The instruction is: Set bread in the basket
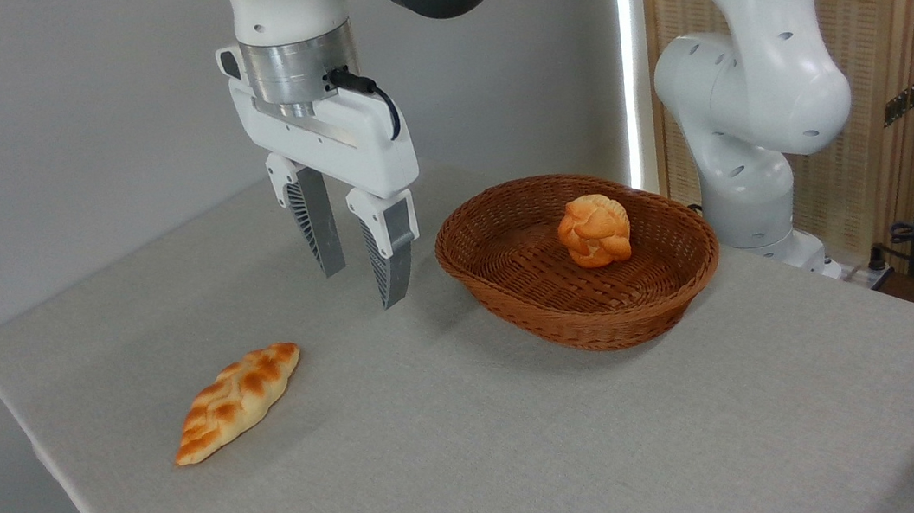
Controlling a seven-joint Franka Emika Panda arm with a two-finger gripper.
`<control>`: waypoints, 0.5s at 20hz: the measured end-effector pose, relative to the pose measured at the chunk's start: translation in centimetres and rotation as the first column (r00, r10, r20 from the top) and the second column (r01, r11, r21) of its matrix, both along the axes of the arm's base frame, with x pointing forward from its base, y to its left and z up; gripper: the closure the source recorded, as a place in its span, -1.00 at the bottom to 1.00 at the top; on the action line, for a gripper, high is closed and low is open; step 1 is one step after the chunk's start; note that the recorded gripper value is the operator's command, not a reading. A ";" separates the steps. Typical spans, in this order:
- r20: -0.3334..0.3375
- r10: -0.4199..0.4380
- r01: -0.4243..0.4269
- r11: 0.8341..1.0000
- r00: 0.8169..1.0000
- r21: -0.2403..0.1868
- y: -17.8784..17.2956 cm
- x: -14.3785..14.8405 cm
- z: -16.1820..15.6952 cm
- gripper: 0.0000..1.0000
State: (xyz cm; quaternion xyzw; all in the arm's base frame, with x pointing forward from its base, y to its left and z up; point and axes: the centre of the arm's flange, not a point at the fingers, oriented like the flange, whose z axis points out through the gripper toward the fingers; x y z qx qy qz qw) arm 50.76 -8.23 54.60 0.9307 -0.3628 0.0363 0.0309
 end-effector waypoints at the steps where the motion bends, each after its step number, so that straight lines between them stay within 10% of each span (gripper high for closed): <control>1: 0.000 0.000 0.000 1.000 1.000 0.000 0.0 0.0 0.0 -1.00; 10: -0.005 0.006 -0.006 1.000 1.000 0.001 0.2 0.4 -0.6 -1.00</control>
